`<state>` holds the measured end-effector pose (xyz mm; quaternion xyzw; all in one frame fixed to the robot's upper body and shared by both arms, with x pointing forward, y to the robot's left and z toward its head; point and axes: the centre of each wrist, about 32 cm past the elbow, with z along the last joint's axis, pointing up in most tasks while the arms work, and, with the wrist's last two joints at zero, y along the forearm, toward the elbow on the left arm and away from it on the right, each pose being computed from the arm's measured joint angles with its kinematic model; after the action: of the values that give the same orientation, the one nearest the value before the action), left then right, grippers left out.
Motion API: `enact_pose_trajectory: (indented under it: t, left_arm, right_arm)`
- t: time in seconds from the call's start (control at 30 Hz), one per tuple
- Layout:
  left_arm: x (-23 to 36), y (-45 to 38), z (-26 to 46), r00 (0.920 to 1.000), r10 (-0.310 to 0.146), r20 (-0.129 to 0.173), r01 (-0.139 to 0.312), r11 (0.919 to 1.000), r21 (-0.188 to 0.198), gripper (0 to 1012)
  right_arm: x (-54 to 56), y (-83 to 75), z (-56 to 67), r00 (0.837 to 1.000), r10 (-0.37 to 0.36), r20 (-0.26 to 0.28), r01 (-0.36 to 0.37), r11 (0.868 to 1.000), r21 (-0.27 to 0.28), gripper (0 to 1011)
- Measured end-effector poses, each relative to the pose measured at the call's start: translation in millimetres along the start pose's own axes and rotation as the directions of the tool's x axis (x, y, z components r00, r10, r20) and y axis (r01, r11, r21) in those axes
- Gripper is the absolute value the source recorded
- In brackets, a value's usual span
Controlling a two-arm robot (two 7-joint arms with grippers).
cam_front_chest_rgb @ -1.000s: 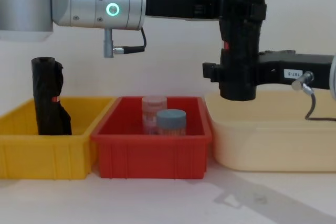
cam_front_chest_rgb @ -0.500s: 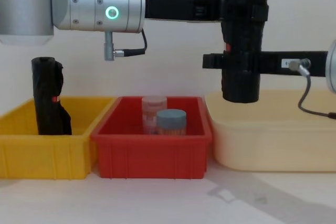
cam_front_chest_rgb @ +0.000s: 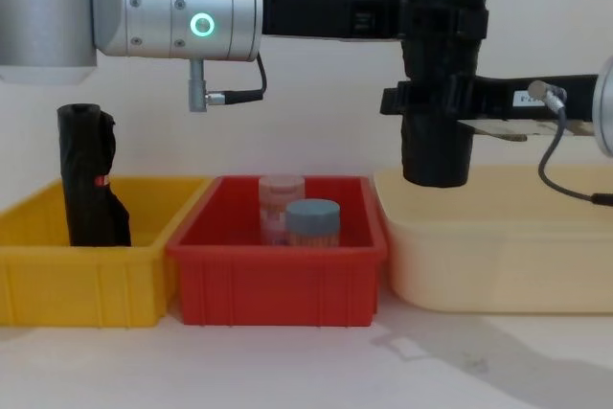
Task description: Pick up the garbage bag with the one hand and transfer it to the other hand.
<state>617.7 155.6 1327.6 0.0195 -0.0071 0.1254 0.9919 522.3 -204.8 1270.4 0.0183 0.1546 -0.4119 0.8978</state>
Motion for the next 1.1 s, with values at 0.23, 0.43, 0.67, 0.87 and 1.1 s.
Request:
enact_pose_trajectory:
  t: [0.23, 0.43, 0.67, 0.87, 1.1]
  left_arm:
    - [0.2, -0.1, -0.1, 1.0000, -0.002, 0.000, 0.002, 1.0000, -0.001, 477]
    - [0.1, -0.3, -0.2, 1.0000, -0.006, 0.000, 0.006, 1.0000, -0.001, 546]
    - [0.2, -0.3, -0.4, 1.0000, -0.007, -0.001, 0.007, 1.0000, -0.001, 752]
    - [0.2, 0.2, -0.2, 1.0000, -0.005, 0.001, 0.005, 1.0000, -0.001, 927]
    - [-1.9, 4.9, 0.2, 0.9994, 0.033, 0.013, -0.033, 0.9995, -0.005, 1001]
  right_arm:
    - [0.6, 0.4, 1.9, 0.999, 0.003, -0.032, -0.003, 1.000, -0.004, 547]
    - [0.9, 0.5, 2.6, 0.999, 0.003, -0.041, -0.003, 1.000, -0.004, 546]
    - [0.4, 0.4, 0.9, 1.000, -0.007, -0.030, 0.008, 1.000, 0.016, 540]
    - [0.4, 1.1, -1.8, 0.999, -0.046, -0.018, 0.046, 0.998, 0.039, 540]
    - [3.7, 2.8, -3.2, 0.993, -0.113, -0.011, 0.114, 0.991, 0.068, 540]
